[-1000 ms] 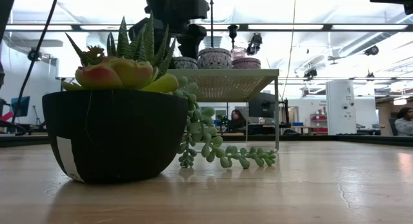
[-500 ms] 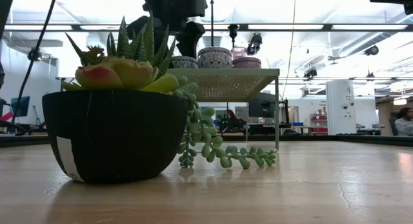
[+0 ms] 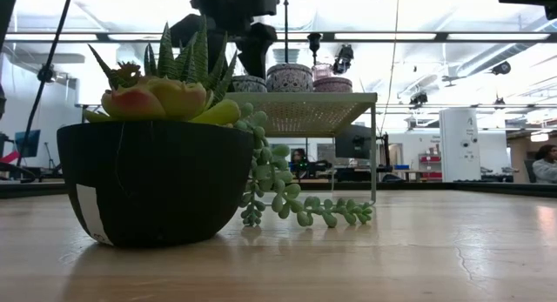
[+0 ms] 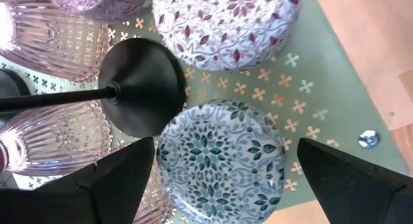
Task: Pick & Place candle stick holders
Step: Return to Home Position
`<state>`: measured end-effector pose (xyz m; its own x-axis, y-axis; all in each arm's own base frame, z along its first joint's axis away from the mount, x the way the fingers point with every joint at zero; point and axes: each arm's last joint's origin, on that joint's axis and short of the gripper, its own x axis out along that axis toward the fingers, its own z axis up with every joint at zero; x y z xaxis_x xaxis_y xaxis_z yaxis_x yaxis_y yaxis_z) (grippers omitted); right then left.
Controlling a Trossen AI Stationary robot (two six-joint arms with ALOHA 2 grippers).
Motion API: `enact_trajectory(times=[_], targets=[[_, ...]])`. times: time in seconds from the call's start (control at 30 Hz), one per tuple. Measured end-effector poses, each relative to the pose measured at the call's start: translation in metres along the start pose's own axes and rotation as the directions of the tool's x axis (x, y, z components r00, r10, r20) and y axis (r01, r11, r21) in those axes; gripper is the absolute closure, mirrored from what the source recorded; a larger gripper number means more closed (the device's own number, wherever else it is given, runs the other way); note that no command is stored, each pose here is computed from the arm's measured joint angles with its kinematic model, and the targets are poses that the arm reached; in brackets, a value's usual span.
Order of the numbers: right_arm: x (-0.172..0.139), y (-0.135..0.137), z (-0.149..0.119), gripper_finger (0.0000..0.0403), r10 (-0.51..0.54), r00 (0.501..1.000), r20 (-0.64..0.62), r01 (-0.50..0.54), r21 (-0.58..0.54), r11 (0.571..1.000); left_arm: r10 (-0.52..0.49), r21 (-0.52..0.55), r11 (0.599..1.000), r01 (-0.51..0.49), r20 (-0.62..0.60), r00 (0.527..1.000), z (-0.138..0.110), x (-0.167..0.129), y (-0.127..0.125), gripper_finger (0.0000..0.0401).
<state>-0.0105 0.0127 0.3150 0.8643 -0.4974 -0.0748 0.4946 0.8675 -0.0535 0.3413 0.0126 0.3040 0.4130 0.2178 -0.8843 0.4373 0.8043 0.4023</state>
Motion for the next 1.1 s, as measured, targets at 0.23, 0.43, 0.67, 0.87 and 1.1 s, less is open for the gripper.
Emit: enact_trajectory(times=[0.23, 0.43, 0.67, 0.87, 1.1], targets=[[0.000, 0.000, 0.000, 0.0394, 0.000, 1.000, 0.000, 0.000, 0.000, 1.000, 0.023, 0.011, 1.000, -0.023, -0.014, 1.000, 0.001, -0.003, -0.003, 0.0017], [0.000, 0.000, 0.000, 0.0394, 0.000, 1.000, 0.000, 0.000, 0.000, 1.000, 0.029, 0.011, 1.000, -0.029, -0.005, 1.000, 0.001, -0.010, -0.005, 0.0017], [0.000, 0.000, 0.000, 0.0394, 0.000, 1.000, 0.000, 0.000, 0.000, 1.000, 0.045, 0.007, 0.999, -0.046, 0.023, 0.999, 0.001, -0.023, -0.008, 0.0017], [0.000, 0.000, 0.000, 0.0394, 0.000, 1.000, 0.000, 0.000, 0.000, 1.000, 0.054, 0.002, 0.999, -0.055, 0.060, 0.997, -0.001, -0.041, -0.015, 0.0017], [0.000, 0.000, 0.000, 0.0394, 0.000, 1.000, 0.001, 0.000, 0.000, 1.000, 0.076, -0.108, 0.992, -0.060, 0.151, 0.986, -0.009, -0.078, -0.019, 0.0018]])
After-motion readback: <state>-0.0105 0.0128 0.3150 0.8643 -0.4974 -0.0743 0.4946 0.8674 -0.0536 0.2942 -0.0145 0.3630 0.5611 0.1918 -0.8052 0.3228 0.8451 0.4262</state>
